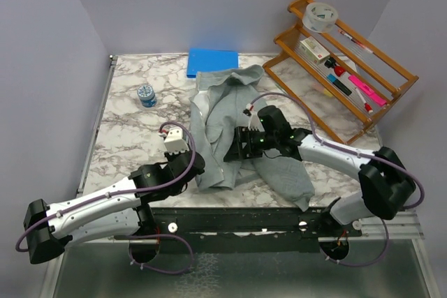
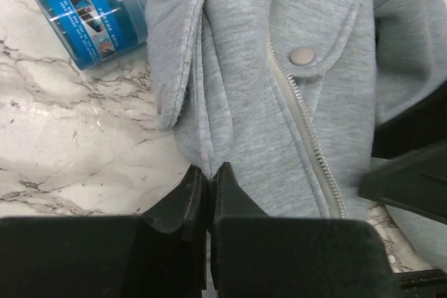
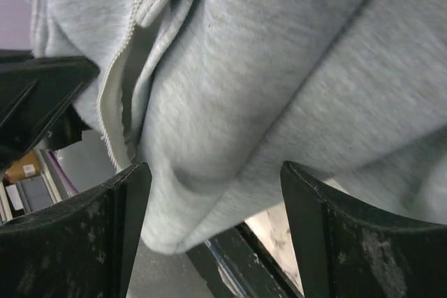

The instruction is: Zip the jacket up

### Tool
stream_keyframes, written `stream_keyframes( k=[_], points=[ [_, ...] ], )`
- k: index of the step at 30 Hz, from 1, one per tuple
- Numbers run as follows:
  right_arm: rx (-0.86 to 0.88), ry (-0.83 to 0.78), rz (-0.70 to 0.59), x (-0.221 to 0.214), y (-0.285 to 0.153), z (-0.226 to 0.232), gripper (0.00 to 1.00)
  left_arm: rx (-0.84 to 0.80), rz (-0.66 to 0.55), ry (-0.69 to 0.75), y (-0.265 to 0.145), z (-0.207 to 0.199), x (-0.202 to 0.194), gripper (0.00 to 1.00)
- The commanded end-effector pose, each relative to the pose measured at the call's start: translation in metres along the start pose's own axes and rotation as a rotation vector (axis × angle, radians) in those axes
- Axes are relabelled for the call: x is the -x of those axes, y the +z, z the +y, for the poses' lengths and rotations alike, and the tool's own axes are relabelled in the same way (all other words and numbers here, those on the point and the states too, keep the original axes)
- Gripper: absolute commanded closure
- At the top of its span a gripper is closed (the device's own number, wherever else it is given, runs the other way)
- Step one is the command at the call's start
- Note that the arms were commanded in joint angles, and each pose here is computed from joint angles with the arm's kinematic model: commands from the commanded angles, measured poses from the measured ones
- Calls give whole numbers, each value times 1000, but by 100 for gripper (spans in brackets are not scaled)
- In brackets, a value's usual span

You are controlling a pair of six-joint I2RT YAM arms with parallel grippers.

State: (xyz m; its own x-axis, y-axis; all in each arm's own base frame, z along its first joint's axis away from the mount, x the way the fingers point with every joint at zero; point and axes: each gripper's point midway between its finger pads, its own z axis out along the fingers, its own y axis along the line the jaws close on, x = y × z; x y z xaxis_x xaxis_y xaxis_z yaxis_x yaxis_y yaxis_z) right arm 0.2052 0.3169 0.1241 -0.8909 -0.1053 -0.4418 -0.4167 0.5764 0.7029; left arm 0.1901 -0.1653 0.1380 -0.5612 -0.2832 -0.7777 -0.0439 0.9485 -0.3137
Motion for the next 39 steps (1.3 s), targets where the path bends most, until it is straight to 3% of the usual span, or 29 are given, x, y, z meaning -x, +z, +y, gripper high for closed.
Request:
stream_keyframes(
  k=[1, 3, 7, 9, 10, 15, 22, 28, 33, 39],
  points=[
    [-69, -6, -43, 16, 29, -2, 21, -65, -38, 1, -1, -10, 8, 100],
    [-157, 8, -38, 13, 39, -20, 28, -79, -38, 3, -2, -11, 9, 100],
    [-260, 14, -118, 22, 31, -38, 82, -94, -37, 17, -4, -13, 10, 100],
    [-314, 7, -161, 26, 14, -40, 97, -108, -33, 38, -6, -14, 10, 100],
    [-343, 0, -174, 26, 4, -41, 99, -127, -29, 54, -7, -16, 9, 100],
    [-485, -93, -181, 20, -50, -49, 100, -296, -26, 114, -20, -38, 12, 100],
    [-771, -128, -46, -21, -109, -92, 100, -472, -13, 167, -40, -55, 9, 100],
    [-1030, -56, -78, -28, -149, -124, 100, -509, 41, 211, -40, -62, -4, 100],
    [-1100, -37, -192, -2, -169, -116, 99, -509, 38, 238, -38, -67, -2, 100],
    [-1187, -32, -178, 4, -185, -115, 99, -480, 26, 280, -36, -64, 3, 100]
  ],
)
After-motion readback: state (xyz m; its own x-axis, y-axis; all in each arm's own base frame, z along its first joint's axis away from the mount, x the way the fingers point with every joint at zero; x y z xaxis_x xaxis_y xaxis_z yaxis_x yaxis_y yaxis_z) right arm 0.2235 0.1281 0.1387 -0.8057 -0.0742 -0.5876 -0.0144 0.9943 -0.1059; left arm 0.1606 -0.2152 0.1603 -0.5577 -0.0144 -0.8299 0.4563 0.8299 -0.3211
